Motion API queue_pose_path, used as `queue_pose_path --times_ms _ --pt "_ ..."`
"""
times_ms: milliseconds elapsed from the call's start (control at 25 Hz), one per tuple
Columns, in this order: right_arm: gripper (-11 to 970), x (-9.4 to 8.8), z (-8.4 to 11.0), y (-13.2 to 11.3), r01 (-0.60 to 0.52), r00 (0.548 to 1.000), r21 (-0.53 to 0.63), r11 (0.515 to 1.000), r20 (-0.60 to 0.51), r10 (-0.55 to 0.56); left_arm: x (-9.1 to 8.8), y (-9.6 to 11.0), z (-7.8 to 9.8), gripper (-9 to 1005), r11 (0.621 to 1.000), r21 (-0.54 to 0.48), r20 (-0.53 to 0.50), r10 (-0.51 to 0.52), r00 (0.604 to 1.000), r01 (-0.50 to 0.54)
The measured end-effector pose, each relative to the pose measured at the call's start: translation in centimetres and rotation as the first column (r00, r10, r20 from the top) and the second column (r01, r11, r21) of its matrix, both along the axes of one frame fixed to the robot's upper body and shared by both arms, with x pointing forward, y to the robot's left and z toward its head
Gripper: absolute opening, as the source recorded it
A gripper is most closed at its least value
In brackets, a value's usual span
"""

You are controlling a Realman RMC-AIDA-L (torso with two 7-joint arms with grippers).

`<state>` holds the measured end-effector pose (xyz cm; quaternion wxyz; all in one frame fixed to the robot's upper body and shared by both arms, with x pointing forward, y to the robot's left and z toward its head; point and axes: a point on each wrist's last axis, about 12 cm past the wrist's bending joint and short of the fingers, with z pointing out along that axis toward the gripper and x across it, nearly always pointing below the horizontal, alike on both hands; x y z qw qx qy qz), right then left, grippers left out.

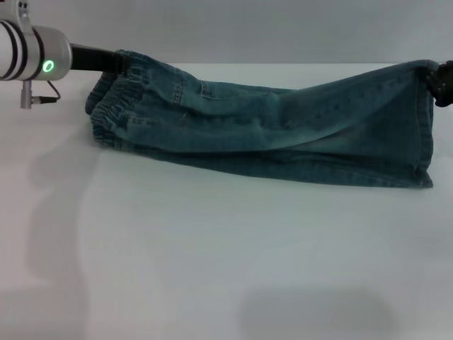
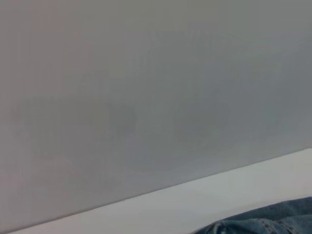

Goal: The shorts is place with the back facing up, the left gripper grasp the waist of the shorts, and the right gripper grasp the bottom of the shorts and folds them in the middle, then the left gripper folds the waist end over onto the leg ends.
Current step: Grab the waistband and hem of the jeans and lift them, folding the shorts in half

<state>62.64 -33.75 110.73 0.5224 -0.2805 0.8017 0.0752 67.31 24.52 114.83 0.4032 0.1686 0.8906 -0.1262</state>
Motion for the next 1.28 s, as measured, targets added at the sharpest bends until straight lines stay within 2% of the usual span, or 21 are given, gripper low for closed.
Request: queue_pose_path --times_ms 440,960,1000,1280 --pt "146 0.4 -1.1 0.4 0.054 0.998 -0.039 0.998 -0.019 -0.054 0.1 -1.3 -0.4 131 0.999 0.044 0.028 -0.026 0.999 0.025" --pt "166 0.4 -1.8 1.3 0.050 0.998 -0.057 0.997 -0.033 -0.052 0.2 -0.7 -0.7 142 0.999 0.008 0.023 0.040 0.999 -0.040" --pt "200 0.4 -1.8 1.2 0.054 0.998 -0.060 0.997 -0.032 -0.056 0.2 -0.6 -0.8 143 0.999 0.006 0.021 0.045 0.999 -0.045" --pt "428 0.7 -1.7 1.1 0.087 0.996 -0.061 0.994 -0.018 -0.089 0.2 -0.4 -0.7 429 0.999 0.009 0.037 0.053 0.998 -0.054"
